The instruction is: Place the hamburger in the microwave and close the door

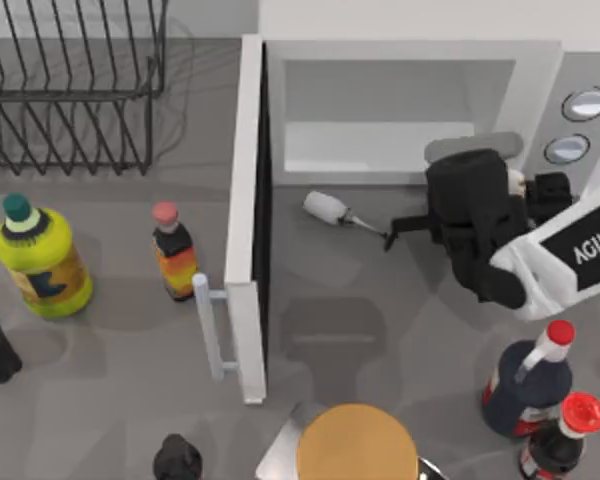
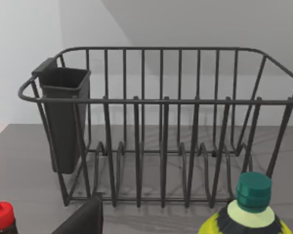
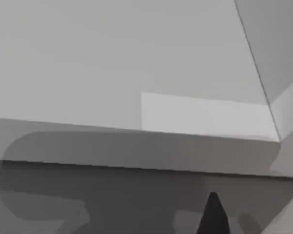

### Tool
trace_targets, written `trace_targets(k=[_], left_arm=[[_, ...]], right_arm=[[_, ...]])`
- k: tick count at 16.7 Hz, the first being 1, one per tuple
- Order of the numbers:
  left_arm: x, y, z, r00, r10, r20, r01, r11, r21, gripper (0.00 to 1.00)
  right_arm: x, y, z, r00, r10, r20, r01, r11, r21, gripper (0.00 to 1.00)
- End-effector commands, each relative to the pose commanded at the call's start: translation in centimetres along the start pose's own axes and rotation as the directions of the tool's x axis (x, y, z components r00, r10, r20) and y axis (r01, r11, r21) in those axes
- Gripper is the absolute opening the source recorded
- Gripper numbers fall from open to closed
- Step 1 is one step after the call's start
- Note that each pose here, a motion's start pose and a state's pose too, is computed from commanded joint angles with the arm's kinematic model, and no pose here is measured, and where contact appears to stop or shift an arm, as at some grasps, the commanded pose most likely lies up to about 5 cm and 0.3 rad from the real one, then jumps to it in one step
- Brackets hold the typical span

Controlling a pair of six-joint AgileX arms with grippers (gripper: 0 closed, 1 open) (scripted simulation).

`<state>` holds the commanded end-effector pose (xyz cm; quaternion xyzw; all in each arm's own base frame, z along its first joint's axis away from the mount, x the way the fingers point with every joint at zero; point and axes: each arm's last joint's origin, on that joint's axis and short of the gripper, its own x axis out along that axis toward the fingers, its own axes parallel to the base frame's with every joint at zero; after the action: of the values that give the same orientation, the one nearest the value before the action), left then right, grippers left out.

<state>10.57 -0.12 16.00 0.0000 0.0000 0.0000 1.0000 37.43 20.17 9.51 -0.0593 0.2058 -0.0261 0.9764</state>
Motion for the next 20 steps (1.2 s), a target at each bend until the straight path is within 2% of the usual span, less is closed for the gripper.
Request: trace_targets(k=[2,4,11,15,20], left_arm=[[0.0,0.0,0.0,1.0,0.0,0.0,0.0,1.0,0.0,1.0],[0.0,0.0,0.0,1.0,0.0,0.0,0.0,1.0,0.0,1.0],[0.0,0.0,0.0,1.0,0.0,0.0,0.0,1.0,0.0,1.0],[0.0,0.0,0.0,1.0,0.0,0.0,0.0,1.0,0.0,1.0],[0.0,0.0,0.0,1.0,0.0,0.0,0.0,1.0,0.0,1.0]], right_arm=[[-1.1,2.6,-0.9,0.998,0.039,0.047,-0.042,0.996,0.074,0.0],[-1.7,3.8,-1.5,0.996,0.057,0.067,-0.064,0.992,0.106,0.0],[-1.3,3.3,-2.2,0.998,0.04,0.044,-0.044,0.994,0.097,0.0],[2.2,3.7,-1.3,0.999,0.032,0.042,-0.036,0.993,0.11,0.0],[8.1,5.3,2.7,0.993,0.049,0.109,-0.065,0.988,0.143,0.0]])
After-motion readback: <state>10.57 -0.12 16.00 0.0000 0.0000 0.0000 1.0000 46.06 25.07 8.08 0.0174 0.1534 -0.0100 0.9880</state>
